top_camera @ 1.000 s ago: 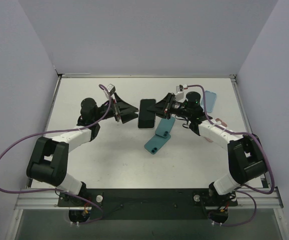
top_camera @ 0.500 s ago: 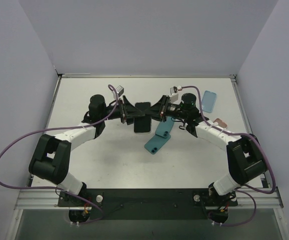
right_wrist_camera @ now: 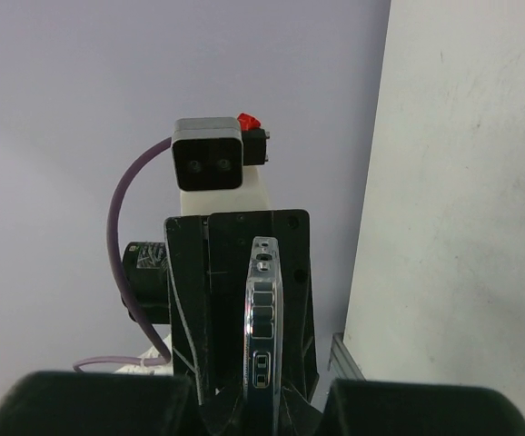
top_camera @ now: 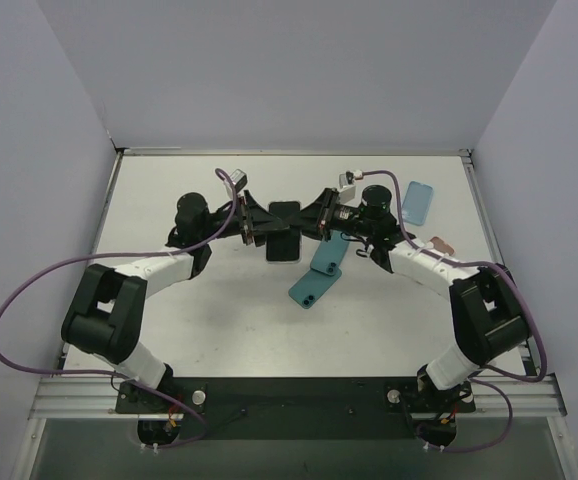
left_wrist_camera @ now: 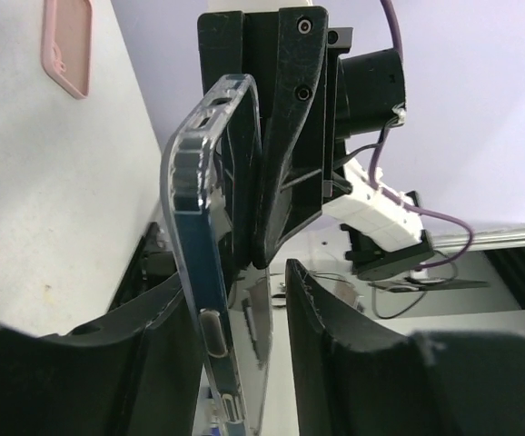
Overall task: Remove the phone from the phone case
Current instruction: Remove the phone case from the phone.
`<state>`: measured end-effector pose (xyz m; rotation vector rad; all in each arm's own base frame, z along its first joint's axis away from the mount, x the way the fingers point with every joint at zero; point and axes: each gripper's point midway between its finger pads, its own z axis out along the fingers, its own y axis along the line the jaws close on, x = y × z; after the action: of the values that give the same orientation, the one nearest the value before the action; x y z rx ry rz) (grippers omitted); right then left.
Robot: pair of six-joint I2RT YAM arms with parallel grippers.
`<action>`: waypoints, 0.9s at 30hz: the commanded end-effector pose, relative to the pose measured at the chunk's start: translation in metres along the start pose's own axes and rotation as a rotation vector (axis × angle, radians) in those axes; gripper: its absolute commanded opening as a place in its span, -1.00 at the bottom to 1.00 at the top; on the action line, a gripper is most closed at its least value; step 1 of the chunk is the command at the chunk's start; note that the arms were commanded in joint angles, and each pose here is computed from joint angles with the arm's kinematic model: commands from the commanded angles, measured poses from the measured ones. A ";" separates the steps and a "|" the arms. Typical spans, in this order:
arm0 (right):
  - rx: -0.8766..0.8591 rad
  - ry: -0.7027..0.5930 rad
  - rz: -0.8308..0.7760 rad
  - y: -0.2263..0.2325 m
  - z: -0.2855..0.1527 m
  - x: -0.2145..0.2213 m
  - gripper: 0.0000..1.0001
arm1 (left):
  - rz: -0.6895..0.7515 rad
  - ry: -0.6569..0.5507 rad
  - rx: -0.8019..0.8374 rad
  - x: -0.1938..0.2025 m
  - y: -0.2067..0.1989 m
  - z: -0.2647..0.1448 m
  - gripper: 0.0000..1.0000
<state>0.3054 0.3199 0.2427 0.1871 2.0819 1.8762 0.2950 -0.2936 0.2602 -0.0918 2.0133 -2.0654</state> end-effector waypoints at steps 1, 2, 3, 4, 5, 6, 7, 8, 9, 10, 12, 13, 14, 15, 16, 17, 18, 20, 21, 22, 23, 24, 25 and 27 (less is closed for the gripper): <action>-0.141 -0.031 -0.089 0.044 0.002 -0.016 -1.00 | 0.050 0.019 0.086 0.005 -0.018 -0.003 -0.14; -0.144 -0.032 -0.092 0.046 0.002 -0.016 -1.00 | 0.054 0.021 0.092 0.005 -0.018 -0.002 -0.20; -0.142 -0.035 -0.092 0.046 0.002 -0.018 -1.00 | 0.055 0.021 0.093 0.005 -0.018 -0.003 -0.28; -0.137 -0.037 -0.089 0.044 0.003 -0.019 -1.00 | 0.051 0.021 0.092 0.005 -0.018 -0.003 -0.28; -0.132 -0.039 -0.087 0.042 0.003 -0.020 -1.00 | 0.054 0.023 0.094 0.005 -0.019 -0.003 -0.29; -0.129 -0.043 -0.086 0.041 0.003 -0.021 -1.00 | 0.051 0.023 0.093 0.005 -0.018 -0.003 -0.29; -0.125 -0.042 -0.081 0.039 0.004 -0.021 -1.00 | 0.048 0.023 0.093 0.005 -0.018 -0.003 -0.29; -0.124 -0.044 -0.080 0.038 0.004 -0.022 -1.00 | 0.053 0.024 0.097 0.005 -0.019 -0.003 -0.32; -0.121 -0.045 -0.077 0.036 0.005 -0.022 -1.00 | 0.051 0.024 0.098 0.005 -0.019 -0.003 -0.39; -0.116 -0.047 -0.078 0.035 0.005 -0.023 -1.00 | 0.050 0.025 0.099 0.005 -0.020 -0.003 -0.71; -0.101 -0.049 -0.078 0.031 0.005 -0.024 -1.00 | 0.048 0.028 0.097 0.006 -0.019 -0.003 -1.00; -0.094 -0.050 -0.087 0.030 0.006 -0.024 -1.00 | 0.042 0.026 0.097 0.006 -0.018 -0.003 -1.00; -0.078 -0.050 -0.085 0.027 0.006 -0.024 -1.00 | 0.043 0.026 0.098 0.006 -0.018 -0.004 -1.00; -0.069 -0.051 -0.086 0.025 0.005 -0.024 -1.00 | 0.042 0.023 0.098 0.006 -0.017 -0.004 -1.00; -0.042 -0.053 -0.073 0.021 0.005 -0.024 -1.00 | 0.035 0.021 0.099 0.005 -0.017 -0.004 -1.00; -0.027 -0.055 -0.094 0.020 0.004 -0.024 -1.00 | 0.041 0.016 0.105 0.006 -0.018 -0.006 -1.00; -0.002 -0.061 -0.096 0.017 0.003 -0.026 -0.84 | 0.038 0.012 0.106 0.006 -0.017 -0.007 -1.00; 0.091 -0.094 -0.116 0.006 -0.006 -0.031 -0.37 | 0.042 -0.009 0.111 0.003 -0.018 -0.010 -1.00; 0.120 -0.110 -0.126 0.004 -0.010 -0.034 -0.06 | 0.040 -0.017 0.110 0.002 -0.018 -0.010 -1.00; 0.156 -0.120 -0.121 0.003 -0.019 -0.031 0.05 | 0.042 -0.035 0.108 -0.003 -0.017 -0.013 -1.00; 0.182 -0.160 -0.126 0.000 -0.026 -0.038 0.12 | 0.046 -0.046 0.110 -0.004 -0.018 -0.014 -1.00; 0.189 -0.175 -0.136 0.000 -0.032 -0.040 0.17 | 0.039 -0.058 0.105 -0.006 -0.015 -0.016 -1.00; 0.181 -0.190 -0.147 0.007 -0.040 -0.039 0.17 | 0.029 -0.081 0.106 -0.010 -0.015 -0.017 -1.00; 0.175 -0.190 -0.155 0.008 -0.048 -0.034 0.17 | 0.037 -0.119 0.122 -0.017 -0.016 -0.022 -1.00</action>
<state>0.3302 0.2855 0.2367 0.2906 2.1366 1.6065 0.2976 -0.2808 0.2469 -0.2191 1.9882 -2.1207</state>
